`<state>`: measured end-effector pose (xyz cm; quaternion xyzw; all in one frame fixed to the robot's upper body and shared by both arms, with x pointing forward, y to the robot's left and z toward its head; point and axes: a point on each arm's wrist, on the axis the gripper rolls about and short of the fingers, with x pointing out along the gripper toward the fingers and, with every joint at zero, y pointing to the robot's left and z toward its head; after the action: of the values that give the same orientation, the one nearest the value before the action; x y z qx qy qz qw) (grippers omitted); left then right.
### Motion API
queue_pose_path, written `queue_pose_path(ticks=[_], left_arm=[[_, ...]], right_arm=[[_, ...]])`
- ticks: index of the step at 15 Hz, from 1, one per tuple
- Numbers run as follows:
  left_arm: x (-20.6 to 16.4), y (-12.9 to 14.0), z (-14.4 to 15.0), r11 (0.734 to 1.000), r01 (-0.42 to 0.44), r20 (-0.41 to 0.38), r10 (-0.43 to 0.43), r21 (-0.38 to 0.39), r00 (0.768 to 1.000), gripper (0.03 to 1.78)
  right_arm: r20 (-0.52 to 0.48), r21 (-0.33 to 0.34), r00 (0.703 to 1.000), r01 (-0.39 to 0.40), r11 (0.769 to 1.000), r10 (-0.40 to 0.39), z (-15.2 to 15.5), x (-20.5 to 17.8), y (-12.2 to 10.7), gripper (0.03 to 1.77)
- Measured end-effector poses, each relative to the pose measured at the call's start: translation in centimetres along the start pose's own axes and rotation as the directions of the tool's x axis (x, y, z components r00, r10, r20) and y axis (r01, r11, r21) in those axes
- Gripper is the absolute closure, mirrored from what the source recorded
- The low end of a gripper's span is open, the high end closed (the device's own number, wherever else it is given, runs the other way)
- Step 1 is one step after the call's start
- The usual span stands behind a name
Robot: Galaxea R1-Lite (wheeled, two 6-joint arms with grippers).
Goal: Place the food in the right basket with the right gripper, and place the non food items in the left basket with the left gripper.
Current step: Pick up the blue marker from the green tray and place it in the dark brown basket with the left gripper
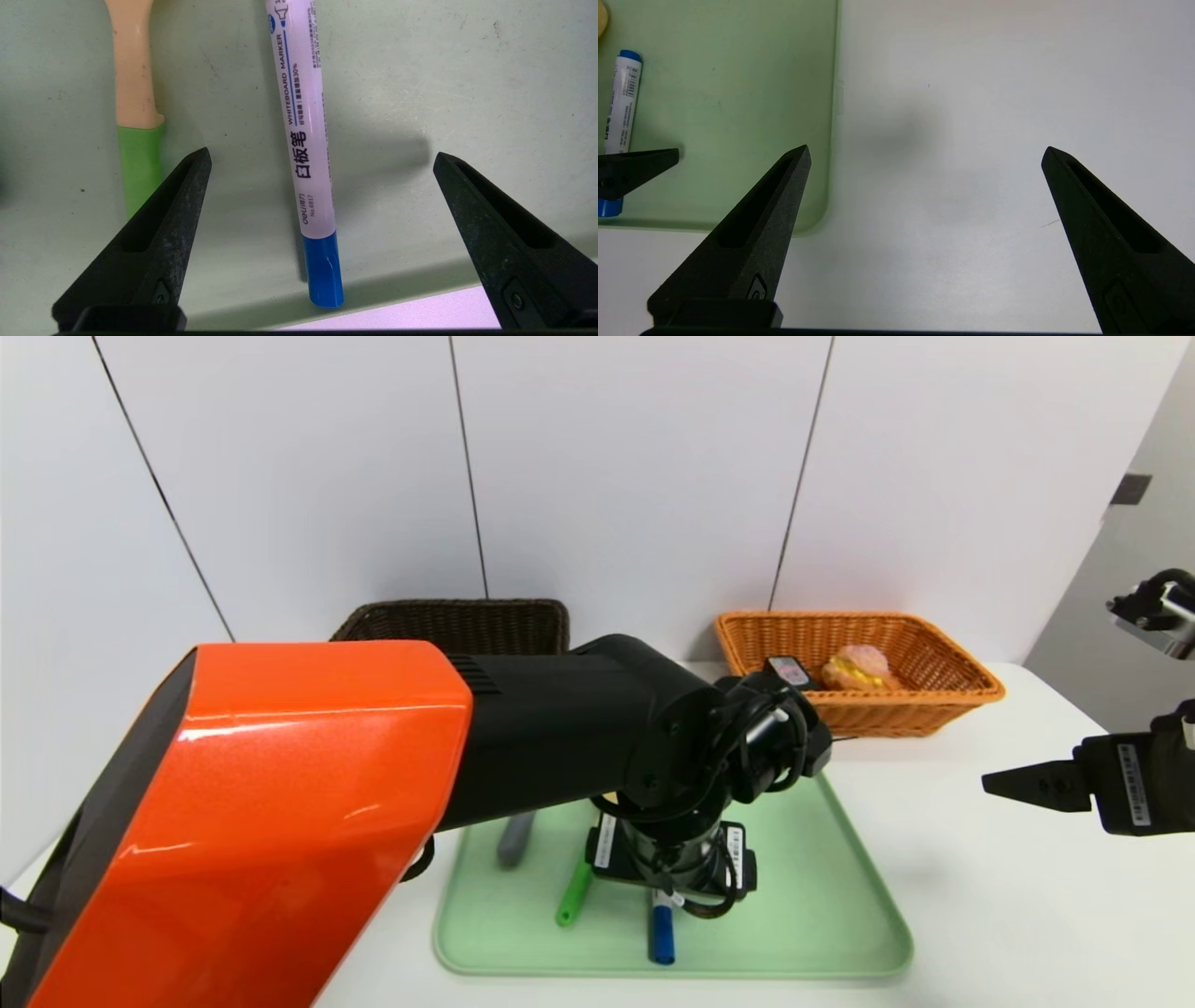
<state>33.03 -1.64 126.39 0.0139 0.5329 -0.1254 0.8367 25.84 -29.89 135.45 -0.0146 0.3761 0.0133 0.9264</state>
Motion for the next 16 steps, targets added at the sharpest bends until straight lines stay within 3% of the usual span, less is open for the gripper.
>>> queue_pose_path(ticks=[5, 8, 12, 13, 16], left_arm=[[0.17, -0.07, -0.07, 1.0, -0.003, -0.002, 0.003, 0.004, 1.0, 0.12], [0.28, -0.11, -0.07, 1.0, -0.003, -0.001, 0.003, 0.005, 1.0, 0.63], [0.32, -0.12, -0.07, 1.0, -0.002, -0.001, 0.002, 0.006, 1.0, 1.15], [0.32, -0.12, -0.07, 1.0, -0.002, -0.002, 0.002, 0.007, 1.0, 1.67], [-0.1, -0.2, -0.11, 1.0, 0.006, 0.003, -0.006, 0.009, 1.0, 1.67]], right_arm=[[0.0, -0.001, 1.0, 0.0, 1.0, 0.0, 0.0, 0.0, 0.0, 0.09], [0.003, -0.001, 1.0, -0.001, 1.0, 0.001, 0.05, -0.04, 0.0, 0.09], [0.01, -0.003, 1.0, -0.004, 1.0, 0.004, 0.06, -0.26, -0.02, 0.09], [0.011, -0.004, 1.0, -0.006, 1.0, 0.006, 0.04, -0.3, 0.02, 0.09], [0.012, -0.008, 1.0, -0.01, 1.0, 0.01, -0.1, -0.43, 0.11, 0.09]])
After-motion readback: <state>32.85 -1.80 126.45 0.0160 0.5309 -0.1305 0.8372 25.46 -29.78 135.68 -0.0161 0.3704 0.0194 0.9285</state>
